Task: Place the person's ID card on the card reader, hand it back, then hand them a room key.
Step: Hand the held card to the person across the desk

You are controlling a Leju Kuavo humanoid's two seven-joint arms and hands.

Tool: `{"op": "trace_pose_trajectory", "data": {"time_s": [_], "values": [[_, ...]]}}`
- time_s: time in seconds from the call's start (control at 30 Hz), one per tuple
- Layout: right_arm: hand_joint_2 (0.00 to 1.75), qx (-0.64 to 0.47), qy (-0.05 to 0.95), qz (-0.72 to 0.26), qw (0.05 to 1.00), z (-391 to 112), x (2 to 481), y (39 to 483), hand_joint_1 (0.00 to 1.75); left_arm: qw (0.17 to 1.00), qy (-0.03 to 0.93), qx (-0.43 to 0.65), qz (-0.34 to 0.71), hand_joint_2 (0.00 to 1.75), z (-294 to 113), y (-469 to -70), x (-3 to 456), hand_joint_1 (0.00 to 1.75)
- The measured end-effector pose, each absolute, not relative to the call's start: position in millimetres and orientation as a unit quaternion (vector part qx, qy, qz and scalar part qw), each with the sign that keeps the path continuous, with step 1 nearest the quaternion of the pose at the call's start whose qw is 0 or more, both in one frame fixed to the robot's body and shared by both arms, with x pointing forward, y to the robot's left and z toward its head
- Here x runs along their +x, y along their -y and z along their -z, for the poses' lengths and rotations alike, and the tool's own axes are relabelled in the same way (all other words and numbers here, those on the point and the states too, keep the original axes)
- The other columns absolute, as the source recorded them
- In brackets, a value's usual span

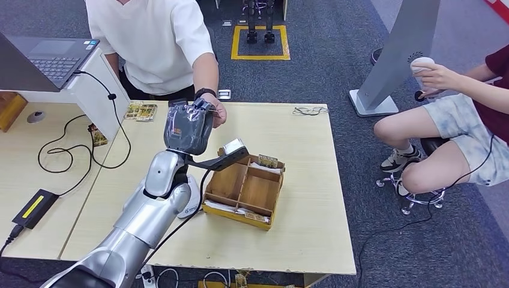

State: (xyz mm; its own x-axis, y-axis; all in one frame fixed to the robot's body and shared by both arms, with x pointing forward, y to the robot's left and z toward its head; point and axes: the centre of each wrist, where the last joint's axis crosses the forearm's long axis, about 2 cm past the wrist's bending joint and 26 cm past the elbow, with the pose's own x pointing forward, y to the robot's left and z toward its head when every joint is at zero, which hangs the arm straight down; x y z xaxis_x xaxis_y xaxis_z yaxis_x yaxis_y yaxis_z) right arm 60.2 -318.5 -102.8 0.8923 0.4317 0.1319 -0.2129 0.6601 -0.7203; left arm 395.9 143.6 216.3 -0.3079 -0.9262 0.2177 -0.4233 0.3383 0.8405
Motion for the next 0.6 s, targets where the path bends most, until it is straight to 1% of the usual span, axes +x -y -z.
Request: {"op": "trace_pose_trajectory", "data": {"time_s": [0.03, 0.13, 0.17, 0.6], "values": [[0.00, -0.371, 0.147, -0.179, 0.899, 103, 60, 318, 0.00, 0.367, 0.731, 0.461, 0.345, 1.75, -216, -143, 396, 1.45], [0.00, -0.371, 0.147, -0.179, 0.899, 103, 60, 318, 0.00, 0.372, 0.727, 0.459, 0.349, 1.75, -213, -144, 396, 0.14], [0.00, -0.371, 0.147, -0.179, 0.899, 103, 60, 318, 0.00, 0.375, 0.726, 0.458, 0.351, 1.75, -212, -144, 396, 0.00], [0.00, -0.371, 0.144, -0.172, 0.901, 103, 59, 318, 0.00, 0.385, 0.739, 0.439, 0.334, 1.75, -206, -144, 389, 0.00]]}}
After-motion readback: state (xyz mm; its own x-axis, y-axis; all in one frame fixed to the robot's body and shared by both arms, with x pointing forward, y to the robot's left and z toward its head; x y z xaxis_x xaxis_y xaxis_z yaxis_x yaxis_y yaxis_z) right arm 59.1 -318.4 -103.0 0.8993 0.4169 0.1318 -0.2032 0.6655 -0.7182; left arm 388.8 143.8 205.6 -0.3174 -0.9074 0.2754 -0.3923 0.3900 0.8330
